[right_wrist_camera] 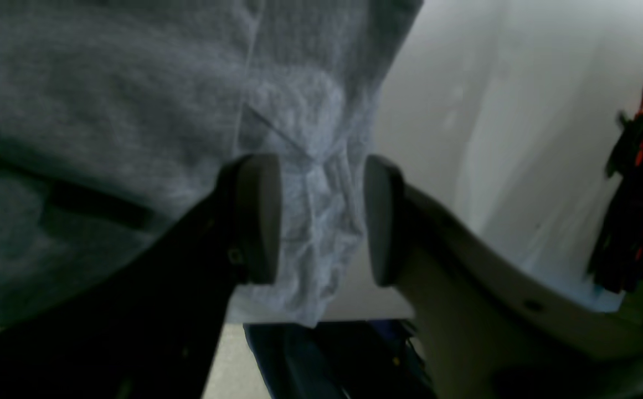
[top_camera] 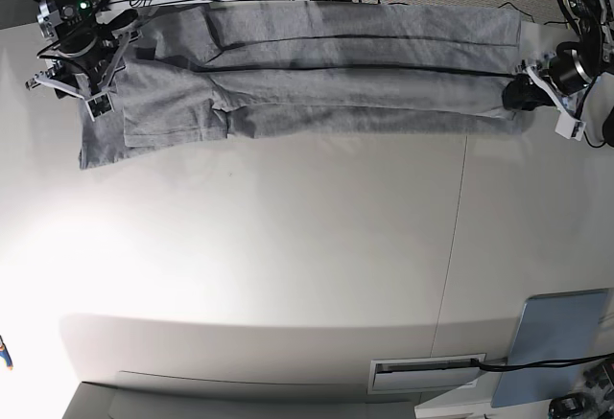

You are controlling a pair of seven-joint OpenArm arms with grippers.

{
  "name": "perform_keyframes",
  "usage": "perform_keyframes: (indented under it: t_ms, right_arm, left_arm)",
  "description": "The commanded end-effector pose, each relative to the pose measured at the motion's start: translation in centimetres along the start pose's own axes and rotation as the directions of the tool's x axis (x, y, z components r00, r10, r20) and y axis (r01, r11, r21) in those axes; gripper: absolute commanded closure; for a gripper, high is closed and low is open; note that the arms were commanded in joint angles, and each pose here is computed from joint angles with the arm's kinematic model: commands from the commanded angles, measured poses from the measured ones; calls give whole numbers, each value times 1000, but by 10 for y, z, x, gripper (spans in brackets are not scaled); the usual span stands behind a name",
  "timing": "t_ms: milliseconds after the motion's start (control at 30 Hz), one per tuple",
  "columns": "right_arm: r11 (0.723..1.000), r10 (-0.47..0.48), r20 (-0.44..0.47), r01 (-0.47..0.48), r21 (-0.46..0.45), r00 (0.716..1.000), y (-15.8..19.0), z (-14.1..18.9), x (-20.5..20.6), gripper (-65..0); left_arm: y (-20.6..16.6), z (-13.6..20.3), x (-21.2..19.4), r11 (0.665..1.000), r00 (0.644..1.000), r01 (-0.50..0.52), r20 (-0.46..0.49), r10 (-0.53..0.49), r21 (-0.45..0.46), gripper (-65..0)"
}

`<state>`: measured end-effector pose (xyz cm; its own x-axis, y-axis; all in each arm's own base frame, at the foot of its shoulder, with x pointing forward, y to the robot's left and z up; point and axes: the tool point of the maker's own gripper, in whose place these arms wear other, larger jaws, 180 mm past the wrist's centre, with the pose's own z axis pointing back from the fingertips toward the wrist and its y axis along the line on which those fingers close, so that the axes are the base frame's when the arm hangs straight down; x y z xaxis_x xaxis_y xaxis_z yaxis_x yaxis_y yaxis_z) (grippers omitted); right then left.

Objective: Fold the T-shirt properly
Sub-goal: 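Release the hem with the left gripper and raise it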

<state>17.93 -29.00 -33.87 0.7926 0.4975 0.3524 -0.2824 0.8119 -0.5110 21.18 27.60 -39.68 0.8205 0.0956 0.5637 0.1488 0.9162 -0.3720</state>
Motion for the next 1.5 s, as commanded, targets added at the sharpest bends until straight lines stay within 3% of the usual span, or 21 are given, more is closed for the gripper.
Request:
perform_keyframes:
  t_ms: [0,67,133,267,433,733,967,1400,1467]
  right_arm:
    - [999,10,35,-8,-38,999,-12,3,10,-247]
    - [999,5,47,-3,-46,999,-15,3,15,-247]
    - [999,1,58,2,-53,998,-18,3,19,-247]
    - [998,-1,72,5,-57,997,-19,3,23,-247]
    - [998,-1,75,5,-57,997,-19,3,24,-247]
    - [998,0,76,5,-58,997,-19,3,24,-247]
    - [998,0,76,5,-57,997,-19,3,24,-247]
    - [998,0,76,4,-57,997,-19,3,24,-247]
    - [998,0,76,4,-57,997,-19,3,24,-247]
  left_arm:
    - [3,7,15,1000,999,25,33,-26,6,-326]
    - [3,7,15,1000,999,25,32,-25,6,-427]
    - [3,7,14,1000,999,25,27,-25,7,-466]
    - [6,7,5,1000,1000,-5,-26,6,25,-466]
    - [25,8,-6,991,997,-40,-65,49,131,-466]
    - [30,7,-28,986,989,-119,-72,128,119,-466]
    - [14,2,-44,977,974,-211,-85,208,-27,-465]
    - [-2,7,-53,965,969,-235,-102,223,-118,-406]
    - [-4,7,-51,962,969,-240,-91,229,-131,-370]
